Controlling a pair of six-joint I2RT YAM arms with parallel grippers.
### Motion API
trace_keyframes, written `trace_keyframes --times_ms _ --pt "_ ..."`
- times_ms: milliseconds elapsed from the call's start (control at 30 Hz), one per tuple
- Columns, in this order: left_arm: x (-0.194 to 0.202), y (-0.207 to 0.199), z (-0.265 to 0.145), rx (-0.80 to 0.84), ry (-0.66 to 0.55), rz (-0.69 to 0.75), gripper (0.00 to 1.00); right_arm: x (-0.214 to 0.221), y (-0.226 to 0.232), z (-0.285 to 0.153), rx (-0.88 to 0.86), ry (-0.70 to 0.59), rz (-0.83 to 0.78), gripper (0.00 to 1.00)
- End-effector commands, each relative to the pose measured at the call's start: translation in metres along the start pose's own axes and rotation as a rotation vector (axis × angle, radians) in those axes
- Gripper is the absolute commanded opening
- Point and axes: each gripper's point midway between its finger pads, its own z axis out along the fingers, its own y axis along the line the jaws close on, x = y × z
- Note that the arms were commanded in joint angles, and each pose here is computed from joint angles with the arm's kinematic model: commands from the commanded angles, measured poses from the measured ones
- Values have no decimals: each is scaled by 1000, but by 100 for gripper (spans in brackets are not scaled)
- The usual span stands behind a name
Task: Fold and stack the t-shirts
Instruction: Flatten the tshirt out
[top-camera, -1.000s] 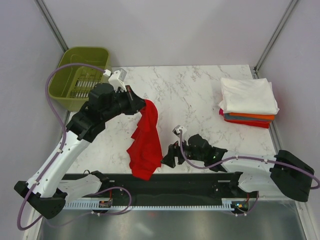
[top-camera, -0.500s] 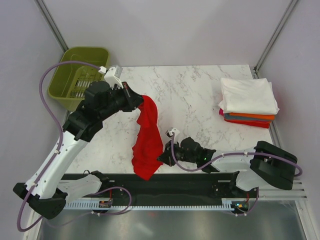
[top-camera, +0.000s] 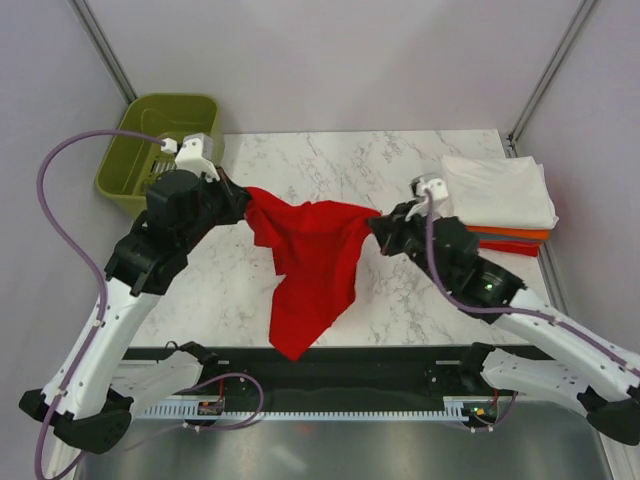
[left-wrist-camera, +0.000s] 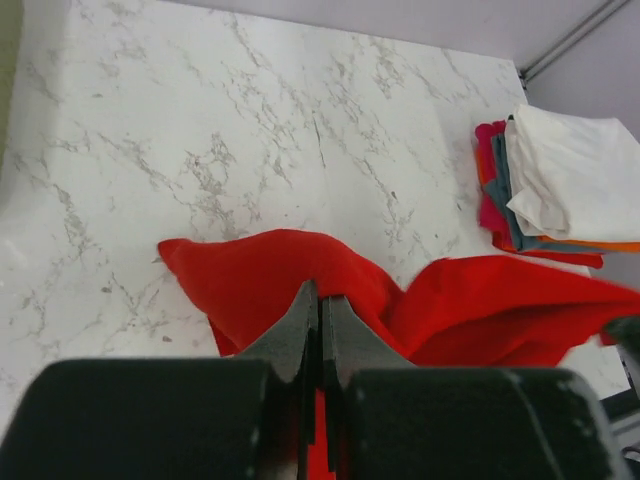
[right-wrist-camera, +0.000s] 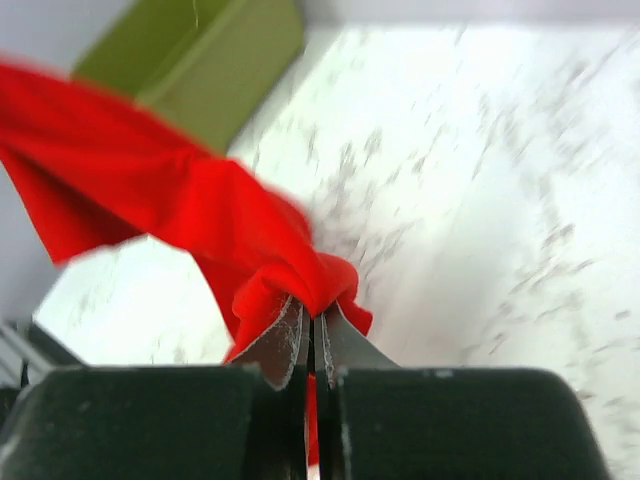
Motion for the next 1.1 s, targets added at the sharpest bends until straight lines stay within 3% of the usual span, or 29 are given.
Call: trace_keyframes --times_ms 0,133,300,433,533,633,767,900,1033,1067 --pt "-42 2 -40 9 -157 93 2 -63 -16 -44 99 -70 -81 0" --pt "-47 -28 -91 226 -197 157 2 -108 24 -91 -95 -62 -117 0" --pt "-42 -61 -174 490 -199 162 2 -127 59 -153 -317 -32 -101 0" --pt "-51 -64 -221 539 -235 100 2 -162 81 -208 -451 -100 -44 0" --pt "-49 -65 -233 558 -230 43 2 -177 81 -229 -444 -107 4 0" --pt "-37 -62 -225 552 -188 3 2 -184 76 -232 -402 -115 29 0" --pt "0 -45 -168 443 -73 -64 2 -183 57 -214 -279 -124 35 0" --pt "37 -36 -100 374 30 -127 2 -158 17 -157 -18 -81 5 0" --pt "89 -10 -17 223 143 -153 2 -96 -36 -81 275 -5 -85 0" --pt "88 -9 -1 210 122 -152 2 -84 -47 -66 323 4 -101 0"
